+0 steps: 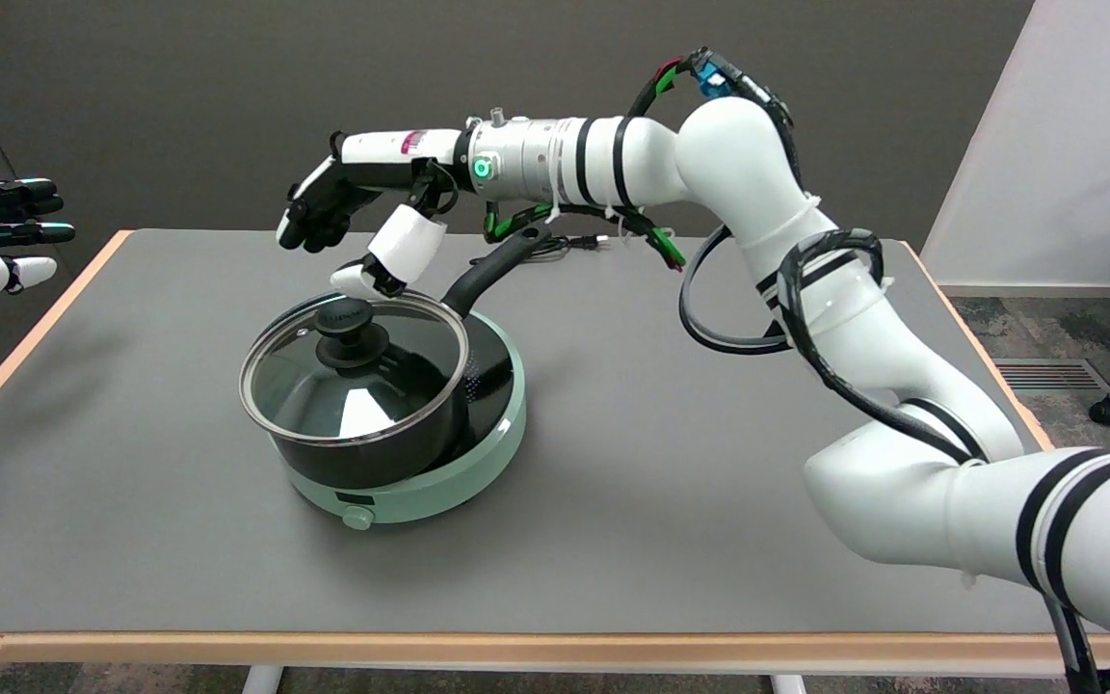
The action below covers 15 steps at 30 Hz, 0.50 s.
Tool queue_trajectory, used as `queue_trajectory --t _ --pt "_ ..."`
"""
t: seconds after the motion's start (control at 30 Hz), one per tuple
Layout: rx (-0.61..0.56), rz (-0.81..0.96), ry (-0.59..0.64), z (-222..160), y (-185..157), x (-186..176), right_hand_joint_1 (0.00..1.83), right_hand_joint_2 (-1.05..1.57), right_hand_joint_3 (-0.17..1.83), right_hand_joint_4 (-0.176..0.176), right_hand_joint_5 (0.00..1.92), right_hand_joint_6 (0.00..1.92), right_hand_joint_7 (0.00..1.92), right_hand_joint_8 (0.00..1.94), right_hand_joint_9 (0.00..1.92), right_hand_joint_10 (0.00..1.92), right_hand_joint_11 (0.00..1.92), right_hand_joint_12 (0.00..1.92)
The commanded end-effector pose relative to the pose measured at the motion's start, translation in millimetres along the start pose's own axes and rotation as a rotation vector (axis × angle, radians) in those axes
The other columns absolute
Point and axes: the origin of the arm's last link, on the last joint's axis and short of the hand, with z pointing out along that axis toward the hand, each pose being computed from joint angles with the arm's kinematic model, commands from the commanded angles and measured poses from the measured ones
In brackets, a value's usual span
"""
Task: Place the pot lid onto the pot.
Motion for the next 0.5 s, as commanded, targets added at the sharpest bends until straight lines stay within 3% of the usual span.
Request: queue_trajectory --t 0.03,0.5 --pt "-0.037 -0.052 0.083 -9 -19 -3 0.87 0.49 1.03 -0.026 0.55 0.28 0.62 0.28 0.5 0.52 0.07 0.53" --pt "-0.08 -0.019 0.114 -2 -7 -23 0.94 0.46 1.01 -0.026 0.56 0.25 0.63 0.25 0.51 0.48 0.09 0.49"
